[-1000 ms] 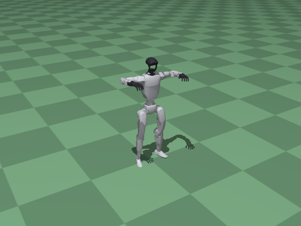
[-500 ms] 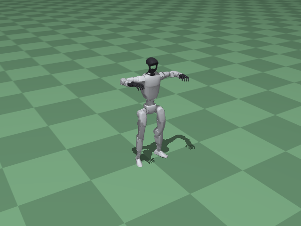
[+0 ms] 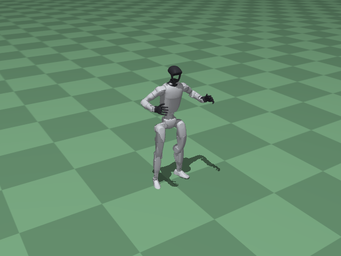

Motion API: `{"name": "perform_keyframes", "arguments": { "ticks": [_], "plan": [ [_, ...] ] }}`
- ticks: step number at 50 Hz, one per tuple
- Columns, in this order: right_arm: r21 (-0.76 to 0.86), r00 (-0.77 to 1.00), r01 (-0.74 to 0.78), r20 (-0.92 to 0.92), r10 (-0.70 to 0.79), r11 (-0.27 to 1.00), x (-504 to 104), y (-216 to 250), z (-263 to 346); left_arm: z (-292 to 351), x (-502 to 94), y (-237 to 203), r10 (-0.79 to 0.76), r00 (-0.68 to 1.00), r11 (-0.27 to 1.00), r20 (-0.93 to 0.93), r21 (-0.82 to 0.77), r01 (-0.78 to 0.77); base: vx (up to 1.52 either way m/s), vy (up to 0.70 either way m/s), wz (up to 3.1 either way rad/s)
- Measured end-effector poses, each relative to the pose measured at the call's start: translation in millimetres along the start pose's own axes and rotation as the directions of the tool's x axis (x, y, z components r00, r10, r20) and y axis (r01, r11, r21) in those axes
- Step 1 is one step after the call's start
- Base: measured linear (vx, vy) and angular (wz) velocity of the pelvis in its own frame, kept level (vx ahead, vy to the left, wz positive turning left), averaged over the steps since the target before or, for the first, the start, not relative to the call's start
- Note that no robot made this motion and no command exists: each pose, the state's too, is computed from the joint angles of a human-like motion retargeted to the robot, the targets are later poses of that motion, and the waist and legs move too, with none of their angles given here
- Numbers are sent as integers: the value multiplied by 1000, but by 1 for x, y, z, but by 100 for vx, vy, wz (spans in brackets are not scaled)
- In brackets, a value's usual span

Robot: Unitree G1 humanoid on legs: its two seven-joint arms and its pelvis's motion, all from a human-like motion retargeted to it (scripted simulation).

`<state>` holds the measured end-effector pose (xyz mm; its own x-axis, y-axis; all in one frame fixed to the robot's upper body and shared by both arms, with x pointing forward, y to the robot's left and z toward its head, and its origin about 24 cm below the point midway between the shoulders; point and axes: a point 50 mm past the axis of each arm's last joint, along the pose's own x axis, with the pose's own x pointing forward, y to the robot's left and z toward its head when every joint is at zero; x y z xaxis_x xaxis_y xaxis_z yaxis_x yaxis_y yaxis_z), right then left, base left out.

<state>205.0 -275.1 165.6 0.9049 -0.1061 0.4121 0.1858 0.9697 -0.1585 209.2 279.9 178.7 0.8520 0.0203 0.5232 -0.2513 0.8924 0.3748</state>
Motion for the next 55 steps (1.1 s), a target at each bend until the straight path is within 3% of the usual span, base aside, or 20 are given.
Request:
{"name": "perform_keyframes", "arguments": {
  "ticks": [2,3,5,7,13,16,19,23,31,37,42,45,47,55],
  "plan": [
    [110,998,5,-66,3,994,3,21,-23,-13,3,-17,16,999,996,-41,-83,-19,0,0,0],
    [6,995,-71,-75,71,997,7,31,-32,-20,6,-27,-11,999,996,-53,-84,6,0,0,0],
    [103,989,-65,-126,77,993,9,55,-49,-32,9,-46,4,994,982,-107,-186,-24,0,0,0],
    [456,970,146,-240,-37,878,10,82,-63,-43,17,-66,83,975,918,-205,-364,-154,0,0,0],
    [588,889,306,-457,-4,749,22,146,-95,-80,37,-134,-4,872,696,-490,-627,-349,0,0,0],
    [616,824,396,-565,32,681,27,176,-107,-95,44,-160,-76,800,628,-595,-651,-426,0,0,0],
    [599,781,418,-621,66,683,31,201,-112,-104,53,-171,-107,759,693,-642,-596,-406,0,0,0],
    [592,782,335,-608,134,733,39,231,-104,-105,80,-169,-95,766,827,-636,-478,-294,-4,1,-15],
    [630,778,-12,-482,403,776,36,279,-83,-78,154,-135,-37,829,976,-558,-200,-91,-1,0,-5],
    [578,718,-233,-441,539,782,34,289,-84,-39,195,-129,-148,881,967,-449,123,225,0,0,0],
    [613,698,-141,-495,517,777,37,274,-100,15,212,-164,-347,902,883,-256,234,406,7,-4,-9],
    [655,705,47,-556,440,754,40,257,-112,51,207,-195,-459,883,838,-100,283,467,8,-5,-13],
    [614,684,36,-591,428,789,43,245,-121,69,197,-213,-537,843,788,-29,341,513,7,-5,-11],
    [561,719,119,-618,319,819,45,216,-133,106,138,-237,-570,760,805,314,398,439,3,-2,-3]
  ]
}}
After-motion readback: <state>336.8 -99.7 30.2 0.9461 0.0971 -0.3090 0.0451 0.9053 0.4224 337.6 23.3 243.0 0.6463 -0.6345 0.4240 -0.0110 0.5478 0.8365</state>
